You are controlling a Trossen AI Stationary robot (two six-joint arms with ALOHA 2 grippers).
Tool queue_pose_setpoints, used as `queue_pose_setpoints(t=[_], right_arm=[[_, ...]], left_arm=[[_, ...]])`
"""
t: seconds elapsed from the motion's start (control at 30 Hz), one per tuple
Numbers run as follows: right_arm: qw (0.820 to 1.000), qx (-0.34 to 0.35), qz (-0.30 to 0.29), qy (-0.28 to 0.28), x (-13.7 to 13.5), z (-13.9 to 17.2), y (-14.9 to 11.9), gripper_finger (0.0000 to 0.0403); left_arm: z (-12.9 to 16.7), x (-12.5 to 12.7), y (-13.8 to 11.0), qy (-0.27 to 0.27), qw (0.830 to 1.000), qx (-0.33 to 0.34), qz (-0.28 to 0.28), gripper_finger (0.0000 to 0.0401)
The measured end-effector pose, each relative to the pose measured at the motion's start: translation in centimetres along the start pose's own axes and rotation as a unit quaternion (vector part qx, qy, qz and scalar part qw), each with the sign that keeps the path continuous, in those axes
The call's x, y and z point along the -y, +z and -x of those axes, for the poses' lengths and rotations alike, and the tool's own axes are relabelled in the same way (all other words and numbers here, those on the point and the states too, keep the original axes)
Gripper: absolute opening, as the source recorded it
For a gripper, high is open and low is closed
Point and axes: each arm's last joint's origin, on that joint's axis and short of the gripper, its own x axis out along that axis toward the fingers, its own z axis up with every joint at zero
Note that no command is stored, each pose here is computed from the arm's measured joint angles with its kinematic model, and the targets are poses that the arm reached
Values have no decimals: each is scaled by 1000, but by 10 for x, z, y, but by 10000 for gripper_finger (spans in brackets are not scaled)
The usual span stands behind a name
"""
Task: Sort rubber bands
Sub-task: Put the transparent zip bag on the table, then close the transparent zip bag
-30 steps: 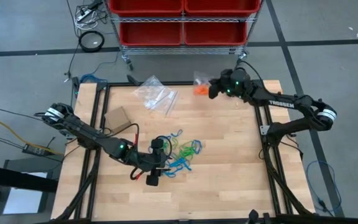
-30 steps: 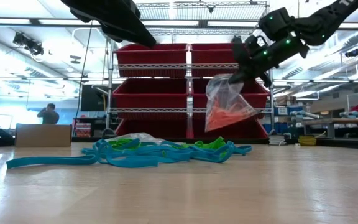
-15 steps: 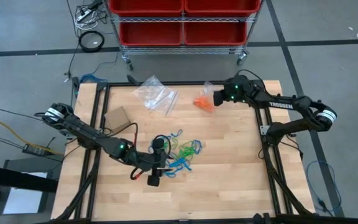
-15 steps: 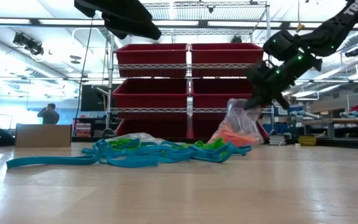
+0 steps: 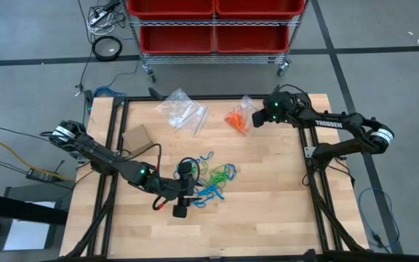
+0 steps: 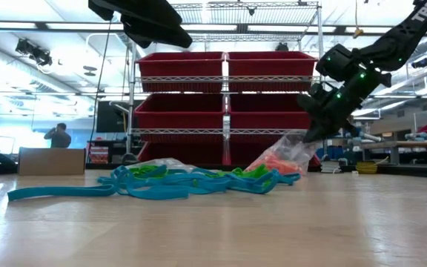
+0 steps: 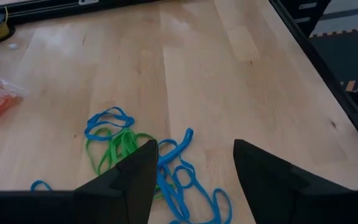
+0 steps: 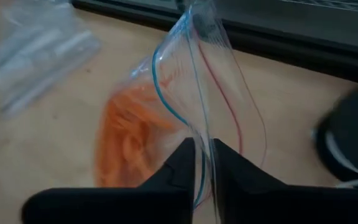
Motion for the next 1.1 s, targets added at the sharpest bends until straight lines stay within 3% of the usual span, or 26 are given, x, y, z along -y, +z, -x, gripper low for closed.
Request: queue_pose_setpoints(t=[0.43, 0.73, 0.87, 1.1], right_arm=[[1000, 0, 5, 4, 2, 3, 1, 196], [997, 70, -3, -13, 11, 42, 17, 226], [994, 108, 3, 29, 4, 62, 21, 223], [981, 78, 37, 174, -31, 76, 9, 221]], left_arm=[[0, 0, -1, 0, 1000, -2, 9, 218], [0, 3, -9, 4, 1000, -14, 14, 218], [-1, 0, -16, 70, 997, -14, 27, 218], [4, -6, -27, 211, 977, -27, 4, 218]])
